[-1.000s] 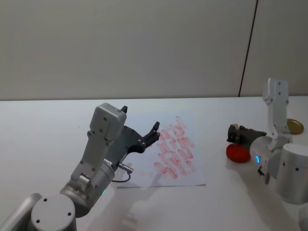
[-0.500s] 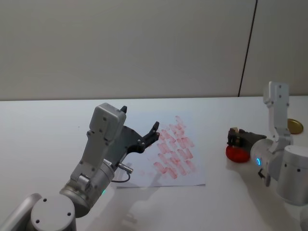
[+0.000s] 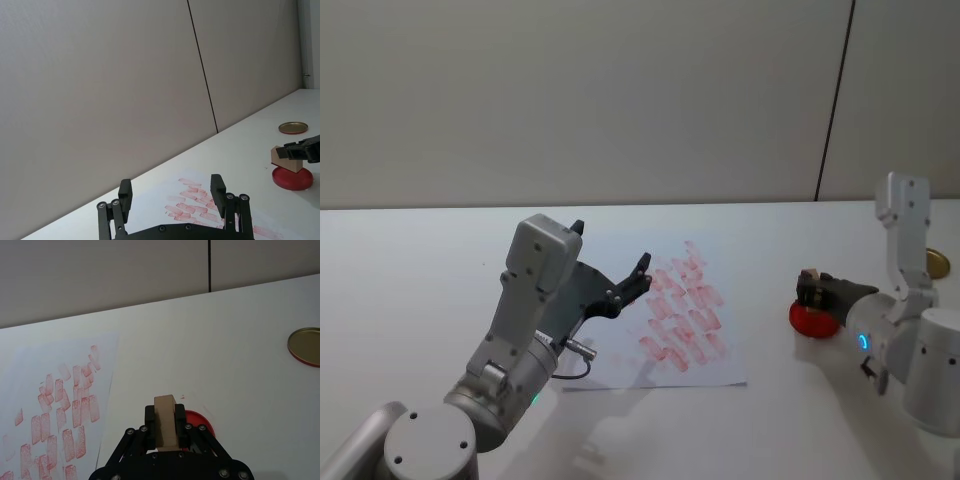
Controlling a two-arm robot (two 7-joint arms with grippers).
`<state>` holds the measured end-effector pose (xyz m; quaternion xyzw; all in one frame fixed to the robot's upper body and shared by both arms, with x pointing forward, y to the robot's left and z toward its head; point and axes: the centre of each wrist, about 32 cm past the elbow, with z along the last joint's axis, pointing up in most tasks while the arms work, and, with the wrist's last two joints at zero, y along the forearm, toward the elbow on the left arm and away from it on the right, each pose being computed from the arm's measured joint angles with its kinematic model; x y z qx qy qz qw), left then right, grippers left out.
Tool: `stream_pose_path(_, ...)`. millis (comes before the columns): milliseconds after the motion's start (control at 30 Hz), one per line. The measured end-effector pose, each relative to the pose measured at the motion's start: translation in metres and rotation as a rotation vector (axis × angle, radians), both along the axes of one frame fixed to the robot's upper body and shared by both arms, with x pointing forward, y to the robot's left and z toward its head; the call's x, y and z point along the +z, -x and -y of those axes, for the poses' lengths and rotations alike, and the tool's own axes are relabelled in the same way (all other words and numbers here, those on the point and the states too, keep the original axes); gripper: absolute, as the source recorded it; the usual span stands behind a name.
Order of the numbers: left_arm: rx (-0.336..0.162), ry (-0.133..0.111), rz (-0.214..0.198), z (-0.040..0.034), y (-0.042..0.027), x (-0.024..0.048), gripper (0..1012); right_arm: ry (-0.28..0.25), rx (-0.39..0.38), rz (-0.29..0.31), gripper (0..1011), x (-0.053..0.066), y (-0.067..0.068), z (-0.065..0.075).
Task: Use the one hand to pick up the stamp and affix it onto the A4 paper.
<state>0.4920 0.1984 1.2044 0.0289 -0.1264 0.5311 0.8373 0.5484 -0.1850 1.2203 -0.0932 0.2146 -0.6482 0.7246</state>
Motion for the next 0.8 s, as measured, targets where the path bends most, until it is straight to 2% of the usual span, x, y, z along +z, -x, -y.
stream_pose_path(433, 0.0, 0.0, 0.0, 0.0, 0.0, 0.0, 993, 0.01, -0.018, -0.013, 222, -0.0021, 0.0013, 0.0022)
stream_pose_path(800, 0.0, 0.0, 0.0, 0.0, 0.0, 0.0, 993, 0.024, -0.028, -0.025, 225, -0.0061, -0.0058, 0.0022)
